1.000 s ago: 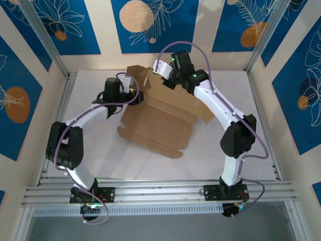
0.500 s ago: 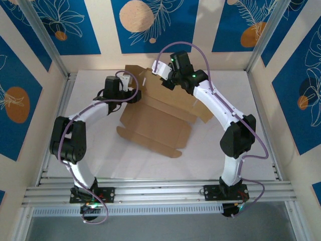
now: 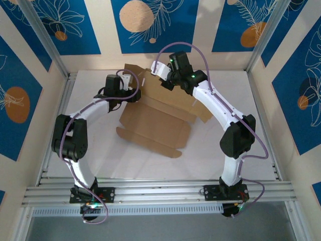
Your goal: Fold the paper box
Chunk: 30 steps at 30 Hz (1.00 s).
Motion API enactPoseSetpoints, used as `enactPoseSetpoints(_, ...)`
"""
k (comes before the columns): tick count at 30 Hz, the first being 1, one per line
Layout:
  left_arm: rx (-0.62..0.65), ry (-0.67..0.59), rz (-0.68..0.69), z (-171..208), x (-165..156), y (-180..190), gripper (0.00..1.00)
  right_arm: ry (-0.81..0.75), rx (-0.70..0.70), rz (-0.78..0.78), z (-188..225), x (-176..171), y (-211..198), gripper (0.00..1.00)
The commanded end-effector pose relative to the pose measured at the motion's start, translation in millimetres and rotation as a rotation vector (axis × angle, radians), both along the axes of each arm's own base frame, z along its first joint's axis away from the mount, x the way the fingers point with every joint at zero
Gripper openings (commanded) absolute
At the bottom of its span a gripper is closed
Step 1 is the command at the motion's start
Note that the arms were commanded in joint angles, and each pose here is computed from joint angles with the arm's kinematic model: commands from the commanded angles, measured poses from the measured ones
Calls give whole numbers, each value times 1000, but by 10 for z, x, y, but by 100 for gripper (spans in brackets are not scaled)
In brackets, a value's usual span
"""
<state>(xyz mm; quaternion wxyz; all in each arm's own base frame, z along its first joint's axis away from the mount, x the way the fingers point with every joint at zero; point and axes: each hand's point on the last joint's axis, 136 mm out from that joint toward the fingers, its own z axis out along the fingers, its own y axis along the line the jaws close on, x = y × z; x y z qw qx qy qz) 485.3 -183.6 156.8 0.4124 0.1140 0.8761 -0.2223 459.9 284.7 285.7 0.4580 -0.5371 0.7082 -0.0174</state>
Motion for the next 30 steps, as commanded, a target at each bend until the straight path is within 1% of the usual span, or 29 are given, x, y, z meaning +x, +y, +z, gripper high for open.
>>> enactPoseSetpoints(1, -77, 18, -37, 64, -9, -89, 62, -26, 43, 16, 198, -22, 71, 0)
enactPoseSetpoints(7, -227, 22, -111, 229, -136, -281, 60, -25, 53, 8, 216, 4, 92, 0)
enactPoseSetpoints(11, -287, 17, -164, 357, -194, -373, 60, -27, 56, 12, 228, -12, 130, 0)
enactPoseSetpoints(16, -357, 66, -198, 248, -196, -479, 60, -17, 68, 20, 232, -42, 182, 0)
enactPoseSetpoints(22, -414, 103, -194, 118, -115, -548, 59, 5, 67, 59, 166, -144, 307, 0)
enactPoseSetpoints(30, -414, 116, -175, 41, -9, -552, 59, 7, 60, 72, 135, -182, 405, 0)
